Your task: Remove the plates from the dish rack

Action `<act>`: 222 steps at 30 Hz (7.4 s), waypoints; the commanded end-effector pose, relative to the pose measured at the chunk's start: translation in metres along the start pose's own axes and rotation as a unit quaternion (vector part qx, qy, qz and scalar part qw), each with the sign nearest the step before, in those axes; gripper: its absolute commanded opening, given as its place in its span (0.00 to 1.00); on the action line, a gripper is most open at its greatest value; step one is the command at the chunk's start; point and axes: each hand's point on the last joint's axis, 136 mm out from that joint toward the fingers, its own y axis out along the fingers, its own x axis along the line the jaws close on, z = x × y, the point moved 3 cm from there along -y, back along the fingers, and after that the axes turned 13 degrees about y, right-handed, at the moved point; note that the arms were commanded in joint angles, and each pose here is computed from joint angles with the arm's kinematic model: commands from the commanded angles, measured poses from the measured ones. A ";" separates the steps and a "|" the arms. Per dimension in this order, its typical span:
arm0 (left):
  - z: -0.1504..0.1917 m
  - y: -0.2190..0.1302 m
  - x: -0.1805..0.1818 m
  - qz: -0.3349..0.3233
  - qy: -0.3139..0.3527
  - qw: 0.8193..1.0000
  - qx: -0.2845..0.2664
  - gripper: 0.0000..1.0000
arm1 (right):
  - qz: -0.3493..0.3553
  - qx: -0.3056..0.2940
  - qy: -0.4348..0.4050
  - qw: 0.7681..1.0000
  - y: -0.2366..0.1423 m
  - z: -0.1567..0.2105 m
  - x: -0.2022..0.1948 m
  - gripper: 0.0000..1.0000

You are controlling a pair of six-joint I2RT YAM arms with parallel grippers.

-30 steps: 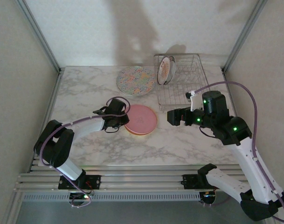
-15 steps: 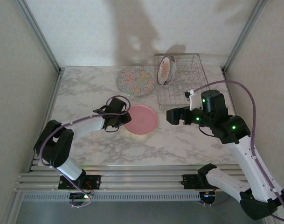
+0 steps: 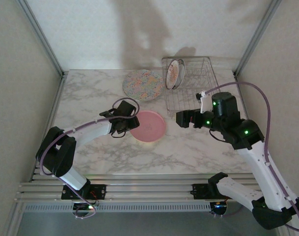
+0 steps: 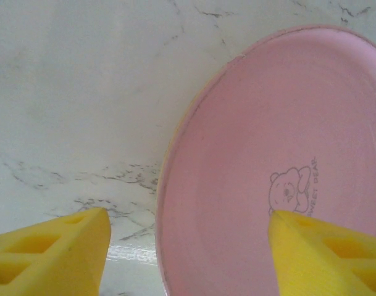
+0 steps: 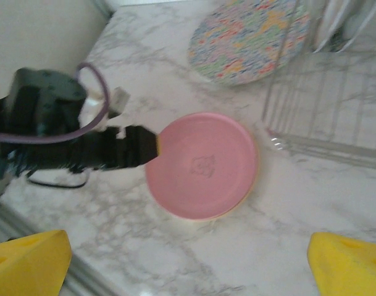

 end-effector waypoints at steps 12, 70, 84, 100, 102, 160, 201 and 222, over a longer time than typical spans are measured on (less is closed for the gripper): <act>-0.044 -0.088 -0.036 0.052 0.005 0.992 -0.119 0.75 | 0.182 -0.104 0.057 0.976 0.077 -0.124 -0.079 0.65; -0.039 -0.266 -0.014 0.274 -0.097 0.919 -0.268 0.74 | 0.200 -0.041 0.049 0.978 0.291 -0.186 -0.180 0.03; -0.045 -0.265 -0.024 0.284 -0.091 0.916 -0.267 0.74 | 0.300 -0.125 -0.012 0.946 0.227 -0.222 -0.146 0.00; -0.067 -0.243 -0.081 0.341 -0.046 0.909 -0.236 0.75 | 0.371 -0.219 -0.059 0.900 0.078 -0.229 -0.117 0.00; -0.069 -0.235 -0.096 0.356 -0.034 0.907 -0.223 0.74 | 0.360 -0.226 -0.054 0.904 0.057 -0.223 -0.111 0.00; -0.062 -0.145 -0.086 0.342 -0.048 0.935 -0.085 0.00 | 0.045 -0.018 0.071 0.996 -0.005 -0.056 -0.004 0.82; 0.016 0.003 -0.017 0.188 -0.113 0.975 0.041 0.03 | 0.031 0.022 -0.046 0.998 0.019 0.001 0.027 0.87; 0.012 -0.009 -0.010 0.113 -0.069 0.989 0.062 0.51 | 0.038 0.013 -0.040 0.998 0.027 -0.004 0.026 0.89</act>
